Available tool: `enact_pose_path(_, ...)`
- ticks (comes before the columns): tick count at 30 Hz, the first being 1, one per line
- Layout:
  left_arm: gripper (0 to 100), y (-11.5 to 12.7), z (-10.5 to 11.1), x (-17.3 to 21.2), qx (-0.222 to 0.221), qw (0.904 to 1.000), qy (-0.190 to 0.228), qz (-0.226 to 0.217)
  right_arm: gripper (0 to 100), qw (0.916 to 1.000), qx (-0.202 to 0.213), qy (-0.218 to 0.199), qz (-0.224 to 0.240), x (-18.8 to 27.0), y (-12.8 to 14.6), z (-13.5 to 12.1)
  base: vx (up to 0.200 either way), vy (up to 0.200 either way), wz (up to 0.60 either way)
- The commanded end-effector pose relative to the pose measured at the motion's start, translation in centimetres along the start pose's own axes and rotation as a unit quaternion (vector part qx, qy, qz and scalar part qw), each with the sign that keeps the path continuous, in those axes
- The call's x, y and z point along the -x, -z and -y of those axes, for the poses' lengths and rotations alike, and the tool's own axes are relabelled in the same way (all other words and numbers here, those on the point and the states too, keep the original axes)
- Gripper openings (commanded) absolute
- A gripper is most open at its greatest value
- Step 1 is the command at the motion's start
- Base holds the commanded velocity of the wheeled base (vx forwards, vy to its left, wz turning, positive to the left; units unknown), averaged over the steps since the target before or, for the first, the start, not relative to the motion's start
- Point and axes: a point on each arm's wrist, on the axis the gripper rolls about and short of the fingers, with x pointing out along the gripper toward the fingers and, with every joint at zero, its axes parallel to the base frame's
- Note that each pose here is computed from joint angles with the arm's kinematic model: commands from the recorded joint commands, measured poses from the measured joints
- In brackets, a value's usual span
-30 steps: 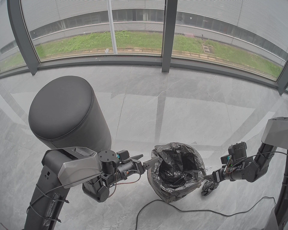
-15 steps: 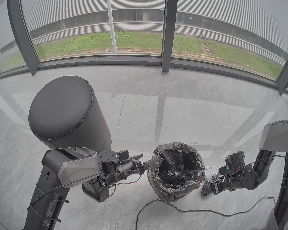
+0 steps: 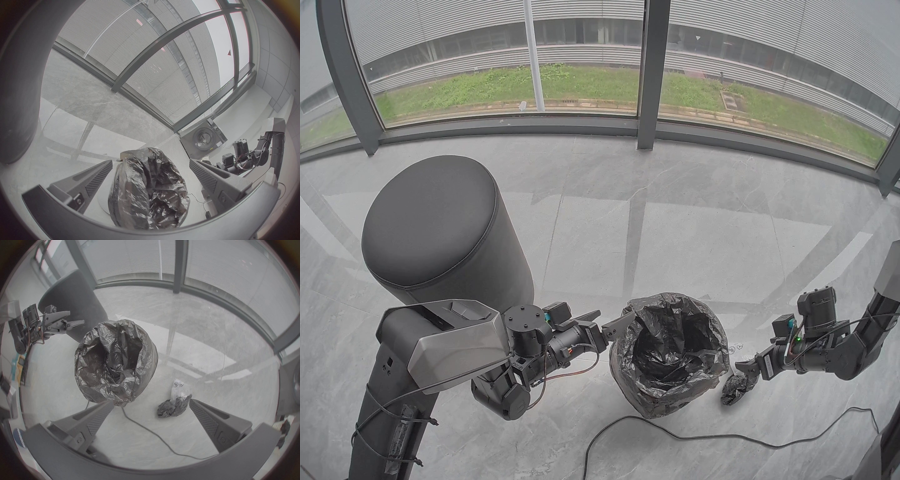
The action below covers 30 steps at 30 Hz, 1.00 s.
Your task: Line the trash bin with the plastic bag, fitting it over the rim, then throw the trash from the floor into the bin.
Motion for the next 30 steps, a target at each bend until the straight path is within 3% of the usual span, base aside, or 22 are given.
enact_pose_path(1, 100, -0.6, 2.5, 0.1, 0.003, 0.9999, 0.013, 0.004, 100, 0.9987, 0.012, 0.016, 0.048, 1.1, -1.7, 2.4, -0.200, 0.000, 0.00)
enact_pose_path(7, 100, -0.6, 3.3, 0.4, 0.002, 0.9999, 0.012, 0.001, 100, 0.9992, 0.003, 0.021, 0.033, 1.2, -0.8, 3.0, -0.200, 0.000, 0.00)
enact_pose_path(13, 100, -1.2, 3.6, 0.2, -0.002, 0.9998, 0.002, 0.019, 100, 0.9989, -0.022, 0.039, 0.008, 0.0, 0.5, 4.9, 0.000, 0.000, 0.00)
enact_pose_path(18, 100, -1.2, 3.7, 0.2, -0.001, 0.9998, 0.000, 0.020, 100, 0.9966, -0.049, 0.066, -0.006, -3.8, 0.6, 8.7, 0.000, 0.000, 0.00)
enact_pose_path(30, 100, 0.2, 4.8, -0.4, 0.004, 0.9999, 0.009, 0.008, 100, 0.9940, 0.049, 0.074, -0.065, -12.7, -4.5, 15.3, 0.000, 0.000, 0.00)
